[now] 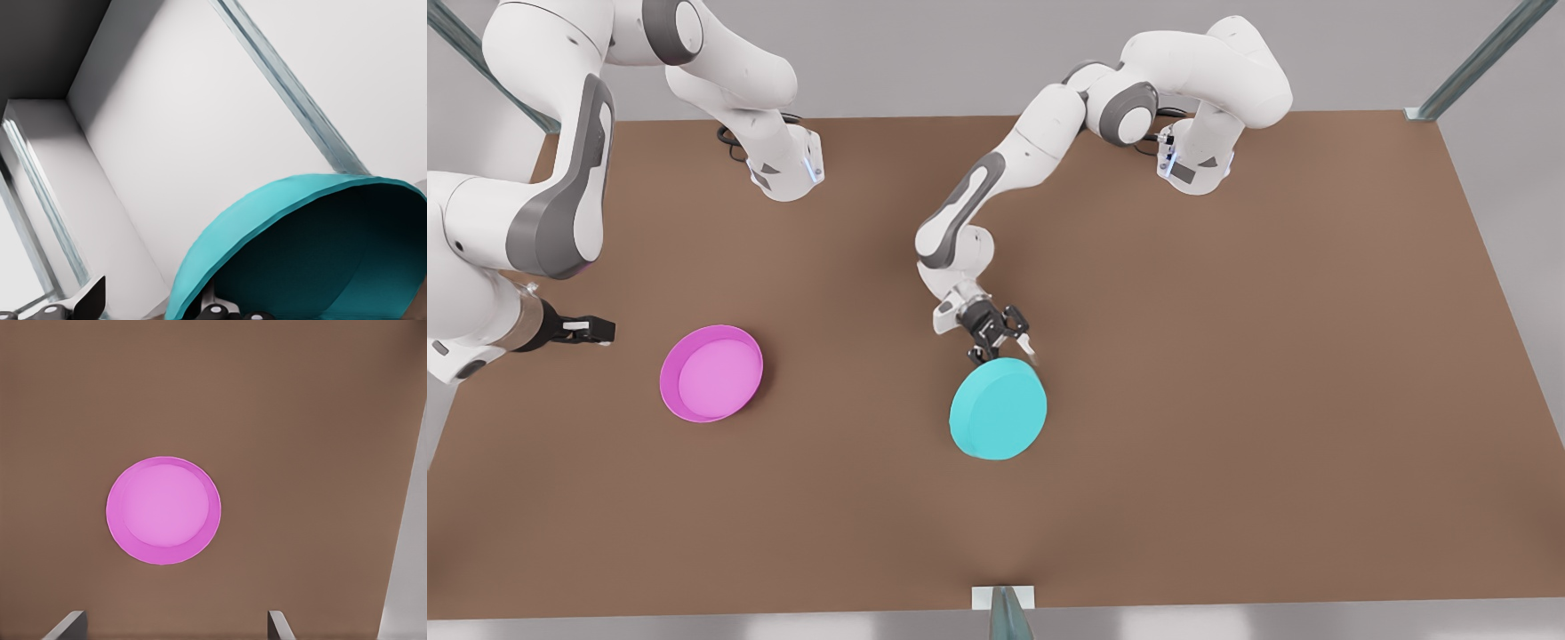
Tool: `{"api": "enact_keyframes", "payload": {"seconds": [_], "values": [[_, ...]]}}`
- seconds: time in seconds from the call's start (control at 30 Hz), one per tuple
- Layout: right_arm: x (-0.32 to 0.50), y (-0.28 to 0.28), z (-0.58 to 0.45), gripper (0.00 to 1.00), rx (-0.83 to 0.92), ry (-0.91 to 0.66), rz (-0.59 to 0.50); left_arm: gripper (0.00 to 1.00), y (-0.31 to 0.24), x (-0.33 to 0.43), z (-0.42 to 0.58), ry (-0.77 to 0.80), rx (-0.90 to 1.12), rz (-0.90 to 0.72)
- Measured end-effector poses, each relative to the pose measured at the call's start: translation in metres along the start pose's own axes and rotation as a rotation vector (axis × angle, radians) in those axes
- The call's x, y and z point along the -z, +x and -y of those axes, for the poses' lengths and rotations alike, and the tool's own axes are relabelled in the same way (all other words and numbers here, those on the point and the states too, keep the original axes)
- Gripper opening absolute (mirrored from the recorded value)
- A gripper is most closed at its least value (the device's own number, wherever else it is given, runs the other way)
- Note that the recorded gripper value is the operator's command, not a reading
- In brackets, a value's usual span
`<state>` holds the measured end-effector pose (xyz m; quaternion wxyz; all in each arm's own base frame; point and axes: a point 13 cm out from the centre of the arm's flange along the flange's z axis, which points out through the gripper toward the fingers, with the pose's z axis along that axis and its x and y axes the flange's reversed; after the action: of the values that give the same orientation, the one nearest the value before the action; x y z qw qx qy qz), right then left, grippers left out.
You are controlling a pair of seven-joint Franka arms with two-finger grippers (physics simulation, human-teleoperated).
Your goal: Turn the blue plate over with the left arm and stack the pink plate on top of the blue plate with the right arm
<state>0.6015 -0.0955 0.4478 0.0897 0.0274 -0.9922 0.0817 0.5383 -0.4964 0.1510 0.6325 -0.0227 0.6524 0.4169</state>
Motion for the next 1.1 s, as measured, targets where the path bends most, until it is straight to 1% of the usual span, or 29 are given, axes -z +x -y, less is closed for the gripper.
{"api": "enact_keyframes", "payload": {"seconds": [0.1,0.2,0.27,0.33,0.4,0.43,0.47,0.5,0.57,0.6,0.63,0.67,0.7,0.77,0.83,0.93,1.1], "values": [[-0.006,-0.001,0.001,1.00,-0.002,-0.002,-0.010,1.00,-0.019,0.027,0.003,0.041,0.164,-0.230],[-0.068,0.005,0.025,1.00,-0.035,-0.026,-0.097,1.00,-0.025,0.016,-0.002,0.046,0.310,-0.554],[-0.149,0.019,0.032,1.00,-0.047,-0.058,-0.178,1.00,0.002,0.015,0.007,0.044,0.364,-0.783],[-0.239,0.038,0.024,1.00,-0.062,-0.120,-0.227,1.00,0.036,0.036,0.015,0.028,0.379,-1.049],[-0.292,0.040,0.020,1.00,-0.094,-0.170,-0.206,1.00,0.059,0.071,0.025,0.033,0.374,-1.234],[-0.308,0.036,0.019,1.00,-0.111,-0.188,-0.186,1.00,0.061,0.096,0.028,0.052,0.370,-1.313],[-0.320,0.034,0.021,1.00,-0.130,-0.203,-0.164,1.00,0.044,0.130,0.024,0.088,0.368,-1.398],[-0.330,0.035,0.023,1.00,-0.149,-0.214,-0.146,1.00,0.014,0.153,0.010,0.112,0.371,-1.480],[-0.349,0.042,0.026,1.00,-0.184,-0.236,-0.116,1.00,-0.069,0.176,-0.053,0.129,0.351,-1.645],[-0.359,0.048,0.027,1.00,-0.204,-0.250,-0.105,1.00,-0.120,0.157,-0.106,0.123,0.348,-1.712],[-0.370,0.054,0.027,1.00,-0.222,-0.264,-0.095,1.00,-0.159,0.117,-0.159,0.093,0.360,-1.755],[-0.381,0.058,0.023,1.00,-0.239,-0.280,-0.086,1.00,-0.173,0.072,-0.197,0.040,0.366,-1.783],[-0.390,0.059,0.019,1.00,-0.255,-0.297,-0.076,1.00,-0.173,0.027,-0.223,-0.015,0.374,-1.804],[-0.402,0.058,0.012,1.00,-0.279,-0.321,-0.056,1.00,-0.152,-0.078,-0.262,-0.118,0.410,-1.849],[-0.410,0.054,0.009,1.00,-0.294,-0.336,-0.038,1.00,-0.120,-0.157,-0.295,-0.167,0.401,-1.892],[-0.415,0.046,0.005,1.00,-0.309,-0.352,-0.013,1.00,-0.087,-0.215,-0.305,-0.102,0.330,-1.860],[-0.424,0.038,0.003,1.00,-0.324,-0.370,0.006,1.00,-0.064,-0.282,-0.332,0.077,0.225,-1.802]]}}
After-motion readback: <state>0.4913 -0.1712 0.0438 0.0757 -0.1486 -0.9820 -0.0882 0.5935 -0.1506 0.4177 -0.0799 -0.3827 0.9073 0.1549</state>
